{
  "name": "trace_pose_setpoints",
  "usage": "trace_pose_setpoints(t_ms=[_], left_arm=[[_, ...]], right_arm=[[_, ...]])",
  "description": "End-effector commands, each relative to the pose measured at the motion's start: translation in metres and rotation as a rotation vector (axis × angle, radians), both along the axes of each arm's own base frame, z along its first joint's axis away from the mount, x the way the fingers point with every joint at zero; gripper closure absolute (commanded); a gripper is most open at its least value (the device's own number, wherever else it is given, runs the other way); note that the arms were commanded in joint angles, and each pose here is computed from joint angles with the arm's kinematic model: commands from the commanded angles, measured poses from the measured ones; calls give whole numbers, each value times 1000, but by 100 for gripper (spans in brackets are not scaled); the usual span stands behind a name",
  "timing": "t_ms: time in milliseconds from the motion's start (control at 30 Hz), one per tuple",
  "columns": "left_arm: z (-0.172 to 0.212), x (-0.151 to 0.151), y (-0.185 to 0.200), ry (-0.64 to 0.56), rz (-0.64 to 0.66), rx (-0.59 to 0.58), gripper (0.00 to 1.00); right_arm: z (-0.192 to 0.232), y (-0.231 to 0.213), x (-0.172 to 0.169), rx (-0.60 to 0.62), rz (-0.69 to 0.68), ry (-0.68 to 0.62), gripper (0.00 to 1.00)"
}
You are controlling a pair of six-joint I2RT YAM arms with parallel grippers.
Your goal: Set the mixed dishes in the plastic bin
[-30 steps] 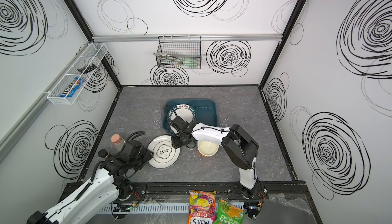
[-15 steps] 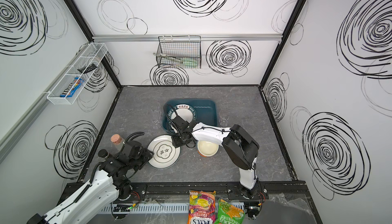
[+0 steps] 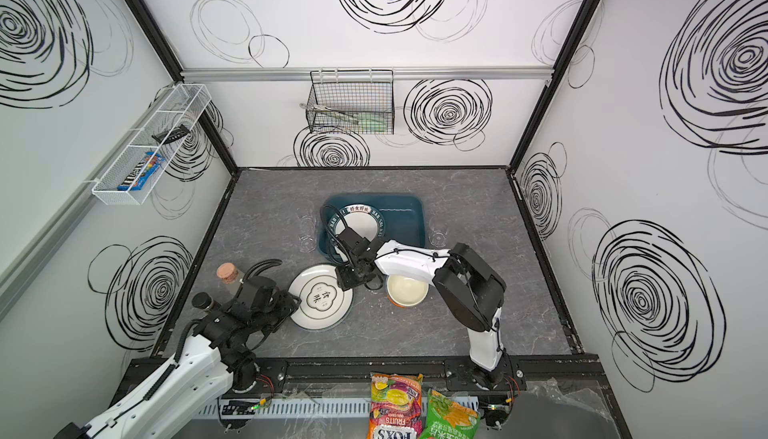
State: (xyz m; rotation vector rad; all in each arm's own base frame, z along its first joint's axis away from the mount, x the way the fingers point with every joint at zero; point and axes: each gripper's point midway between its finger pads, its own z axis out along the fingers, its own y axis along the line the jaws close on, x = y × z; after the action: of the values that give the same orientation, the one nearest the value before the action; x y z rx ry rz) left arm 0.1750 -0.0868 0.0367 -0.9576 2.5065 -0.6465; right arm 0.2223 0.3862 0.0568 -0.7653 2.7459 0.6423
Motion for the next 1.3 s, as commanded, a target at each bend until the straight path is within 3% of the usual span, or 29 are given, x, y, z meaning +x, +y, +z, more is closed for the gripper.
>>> trace_pose_setpoints(t_ms=[0, 200, 533, 667, 933, 1267], left_arm=[[1, 1, 0, -8, 7, -9, 44], [0, 1, -1, -5, 6, -14, 46], [2, 1, 1, -6, 9, -6, 47], [4, -1, 4, 0, 18, 9, 39], [8, -5, 12, 9, 43, 34, 35], [17, -8, 18, -9, 77, 34, 41]], right_arm=[[0, 2, -3, 2, 7, 10, 53], [-9, 3, -6, -8, 20, 34, 54], [-16, 6, -12, -7, 38, 51, 66], [-21, 6, -14, -11, 45, 65, 72], [-25, 6, -13, -13, 45, 72, 78], [-29, 7, -13, -11, 45, 79, 84]])
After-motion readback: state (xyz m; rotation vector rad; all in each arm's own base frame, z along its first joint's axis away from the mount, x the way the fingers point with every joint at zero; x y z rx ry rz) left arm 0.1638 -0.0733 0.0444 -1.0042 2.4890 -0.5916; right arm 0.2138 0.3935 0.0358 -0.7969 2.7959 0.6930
